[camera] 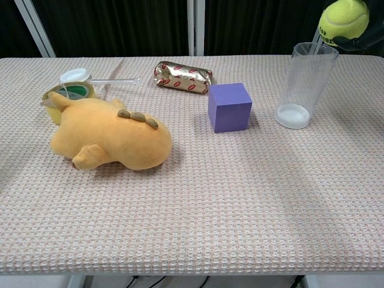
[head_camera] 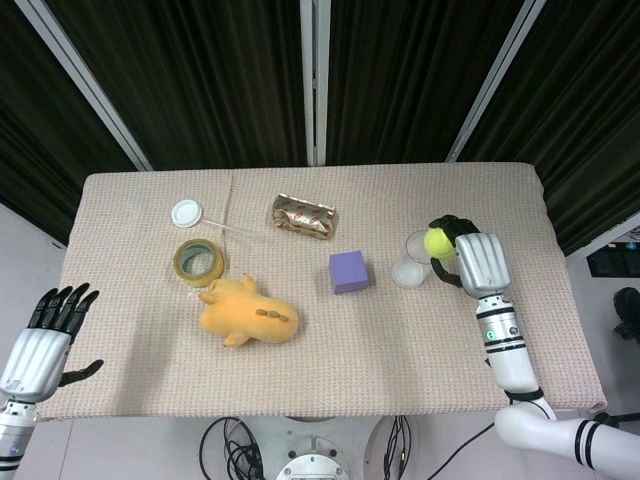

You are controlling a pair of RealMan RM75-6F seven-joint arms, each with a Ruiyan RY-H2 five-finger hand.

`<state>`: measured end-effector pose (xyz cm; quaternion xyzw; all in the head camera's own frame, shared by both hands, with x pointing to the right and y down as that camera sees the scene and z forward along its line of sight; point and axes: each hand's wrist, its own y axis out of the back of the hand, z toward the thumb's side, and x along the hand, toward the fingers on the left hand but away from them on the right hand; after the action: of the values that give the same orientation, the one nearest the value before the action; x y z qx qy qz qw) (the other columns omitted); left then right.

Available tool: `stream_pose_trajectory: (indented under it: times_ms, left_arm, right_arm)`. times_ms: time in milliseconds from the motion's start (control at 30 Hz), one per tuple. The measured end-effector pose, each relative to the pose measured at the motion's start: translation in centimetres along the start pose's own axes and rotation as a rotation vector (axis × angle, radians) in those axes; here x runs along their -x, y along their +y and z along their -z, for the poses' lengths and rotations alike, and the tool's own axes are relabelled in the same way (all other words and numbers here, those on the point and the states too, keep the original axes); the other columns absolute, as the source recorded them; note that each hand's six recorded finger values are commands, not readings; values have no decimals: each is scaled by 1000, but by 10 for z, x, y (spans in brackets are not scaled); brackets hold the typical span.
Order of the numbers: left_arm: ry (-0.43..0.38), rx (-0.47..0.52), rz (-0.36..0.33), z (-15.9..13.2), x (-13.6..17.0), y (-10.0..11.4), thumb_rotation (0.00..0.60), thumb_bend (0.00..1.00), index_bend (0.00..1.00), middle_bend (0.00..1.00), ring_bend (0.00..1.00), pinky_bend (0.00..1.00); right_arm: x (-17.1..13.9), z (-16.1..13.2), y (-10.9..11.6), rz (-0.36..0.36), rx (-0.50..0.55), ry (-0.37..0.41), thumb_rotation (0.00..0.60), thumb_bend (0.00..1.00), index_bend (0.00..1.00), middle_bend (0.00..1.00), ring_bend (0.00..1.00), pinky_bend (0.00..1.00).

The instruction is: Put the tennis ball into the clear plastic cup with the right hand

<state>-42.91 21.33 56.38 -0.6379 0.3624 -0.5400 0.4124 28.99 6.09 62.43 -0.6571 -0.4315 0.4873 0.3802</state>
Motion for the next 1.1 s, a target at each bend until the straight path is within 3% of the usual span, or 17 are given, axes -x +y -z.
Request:
stream_pose_trajectory:
  times_ms: [133,233,467,633,900,1100]
  left_arm:
    - [-3,-3,5,-1,-1,0,600,0,6,0,0,0]
    - [-4,-7,6,-1,-2,0,600,0,6,0,0,0]
    - [4,-11,14,1,-2,0,600,0,7,0,0,0]
    - [9,-12,13,2,-2,0,600,0,6,0,0,0]
    - [11,-8,6,3,0,1,600,0,7,0,0,0]
    - [12,-3,-6,5,2,2,600,0,6,0,0,0]
  right_arm:
    - [4,-3,-5,-23,7,3,600,349,401,369,392,658]
    - [5,-5,-9,-54,10,11,600,257,315,317,316,596]
    - [4,-4,-13,-88,19,15,600,104,148,197,130,389]
    - [2,-6,-14,-107,41,20,600,85,98,150,87,327]
    - [-12,-3,3,-41,19,41,600,86,68,136,62,284]
    - [-58,39,23,51,-106,-11,600,98,0,19,0,42]
